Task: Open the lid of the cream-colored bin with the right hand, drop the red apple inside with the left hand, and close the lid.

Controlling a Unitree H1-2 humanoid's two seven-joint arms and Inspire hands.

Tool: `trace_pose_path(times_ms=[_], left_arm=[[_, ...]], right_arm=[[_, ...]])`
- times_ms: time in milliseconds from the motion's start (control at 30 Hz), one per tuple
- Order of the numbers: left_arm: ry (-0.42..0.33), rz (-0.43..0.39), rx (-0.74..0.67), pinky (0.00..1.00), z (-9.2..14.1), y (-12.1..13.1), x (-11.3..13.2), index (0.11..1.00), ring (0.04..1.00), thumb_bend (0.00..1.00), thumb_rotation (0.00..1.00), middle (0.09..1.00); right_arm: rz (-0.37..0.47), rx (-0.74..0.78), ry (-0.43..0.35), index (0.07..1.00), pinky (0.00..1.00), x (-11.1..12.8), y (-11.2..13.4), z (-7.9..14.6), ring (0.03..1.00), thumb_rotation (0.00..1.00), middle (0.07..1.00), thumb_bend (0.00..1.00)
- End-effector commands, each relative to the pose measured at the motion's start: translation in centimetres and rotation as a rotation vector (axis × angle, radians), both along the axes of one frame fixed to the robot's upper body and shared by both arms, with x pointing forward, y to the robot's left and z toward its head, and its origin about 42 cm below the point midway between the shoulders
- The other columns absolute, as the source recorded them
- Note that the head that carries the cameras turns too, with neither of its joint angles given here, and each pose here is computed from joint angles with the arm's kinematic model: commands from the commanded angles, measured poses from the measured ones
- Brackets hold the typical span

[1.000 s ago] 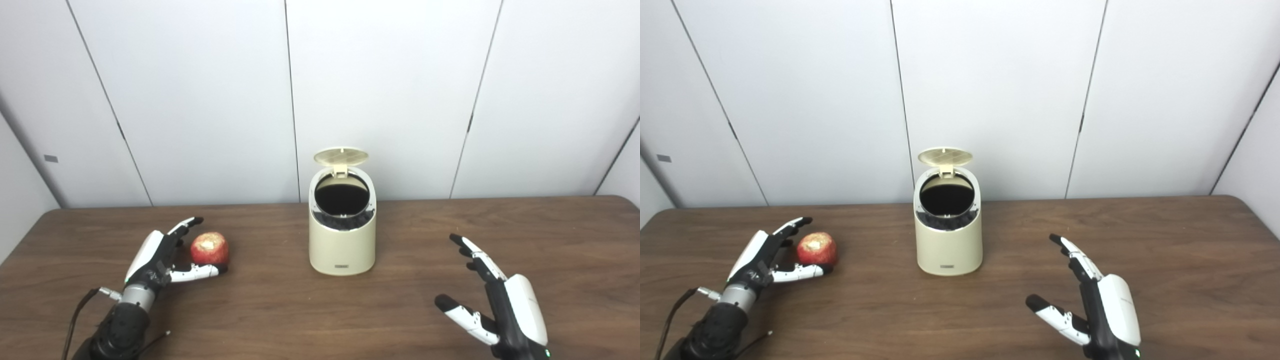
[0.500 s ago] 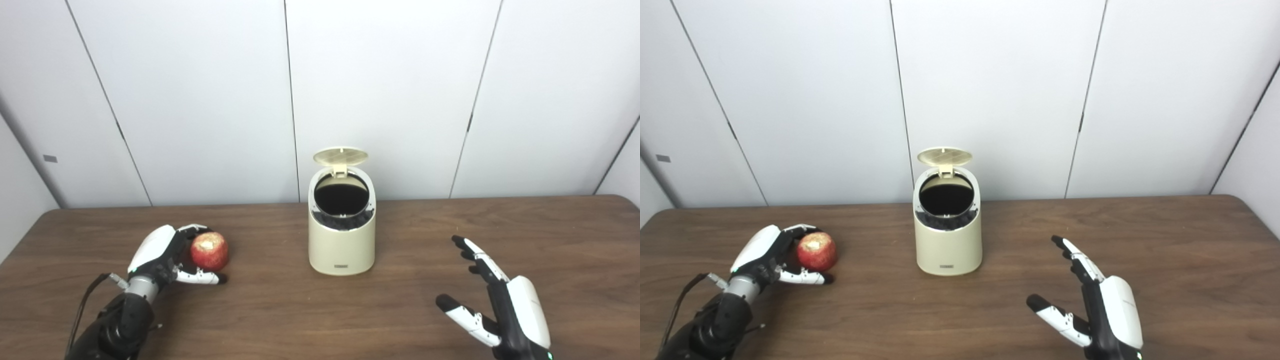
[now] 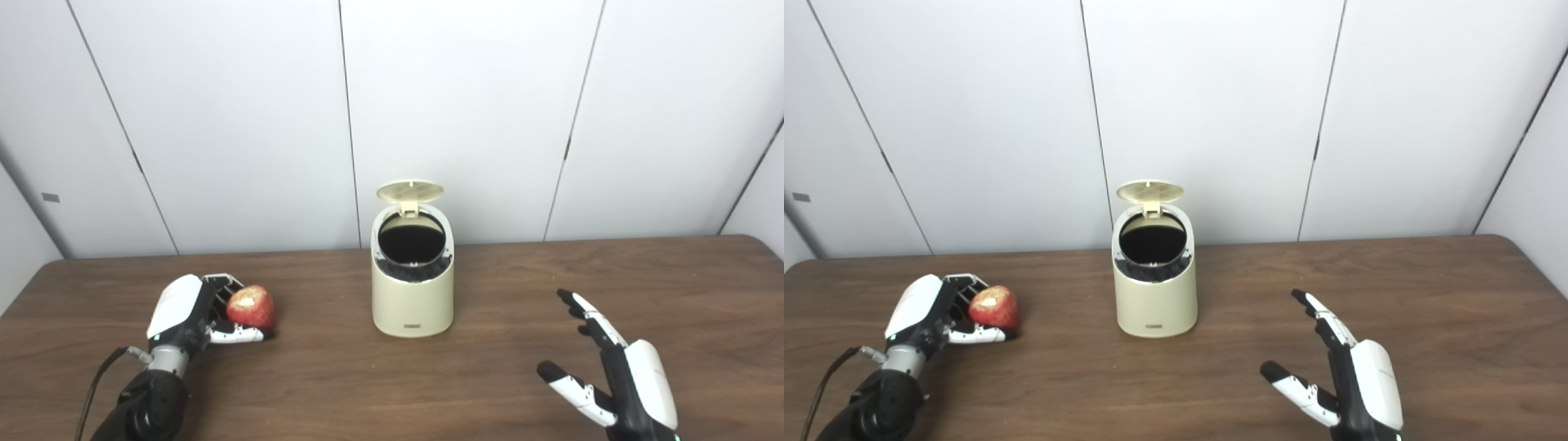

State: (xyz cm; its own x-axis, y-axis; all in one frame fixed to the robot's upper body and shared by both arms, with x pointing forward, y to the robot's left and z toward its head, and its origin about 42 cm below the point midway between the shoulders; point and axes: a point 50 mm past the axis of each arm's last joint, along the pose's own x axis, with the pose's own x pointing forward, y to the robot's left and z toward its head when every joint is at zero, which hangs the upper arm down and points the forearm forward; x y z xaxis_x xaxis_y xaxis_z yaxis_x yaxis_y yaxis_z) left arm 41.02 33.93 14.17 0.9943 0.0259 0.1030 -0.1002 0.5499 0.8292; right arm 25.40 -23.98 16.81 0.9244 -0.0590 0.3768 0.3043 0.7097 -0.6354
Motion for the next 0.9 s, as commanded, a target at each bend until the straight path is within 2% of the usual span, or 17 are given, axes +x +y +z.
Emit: trace_pose_path(times_ms=[0,167,267,400,700,867], left_arm=[[0.002,-0.025,-0.016,0.4,-0.2,-0.5,-0.5,0.46,0.461,0.5,0.0,0.504],[-0.049,-0.058,-0.065,0.49,0.9,-1.6,-1.1,0.435,0.514,0.5,0.0,0.508],[-0.065,-0.071,-0.1,0.51,1.4,-2.3,-1.6,0.433,0.521,0.5,0.0,0.505],[-0.147,-0.124,-0.166,0.59,2.9,-4.0,-2.9,0.473,0.496,0.5,0.0,0.465],[-0.439,-0.279,-0.203,0.63,8.3,-9.2,-6.4,0.441,0.53,0.5,0.0,0.482],[-0.551,-0.331,-0.208,0.58,11.3,-11.5,-7.7,0.435,0.522,0.5,0.0,0.495]], right_arm=[[-0.001,-0.001,-0.061,0.856,0.72,0.2,0.2,1.2,0.821,1.0,0.858,0.77],[-0.004,-0.001,-0.053,0.86,0.72,0.2,0.4,1.1,0.822,1.0,0.863,0.76],[-0.002,0.004,-0.052,0.863,0.72,0.2,0.5,1.0,0.824,1.0,0.866,0.75],[-0.006,0.01,-0.057,0.86,0.72,0.2,0.5,1.0,0.821,1.0,0.861,0.73],[0.006,0.046,-0.062,0.852,0.73,0.1,0.8,0.6,0.82,0.95,0.856,0.69],[0.006,0.039,-0.044,0.851,0.73,0.1,0.7,-0.2,0.819,0.95,0.858,0.7]])
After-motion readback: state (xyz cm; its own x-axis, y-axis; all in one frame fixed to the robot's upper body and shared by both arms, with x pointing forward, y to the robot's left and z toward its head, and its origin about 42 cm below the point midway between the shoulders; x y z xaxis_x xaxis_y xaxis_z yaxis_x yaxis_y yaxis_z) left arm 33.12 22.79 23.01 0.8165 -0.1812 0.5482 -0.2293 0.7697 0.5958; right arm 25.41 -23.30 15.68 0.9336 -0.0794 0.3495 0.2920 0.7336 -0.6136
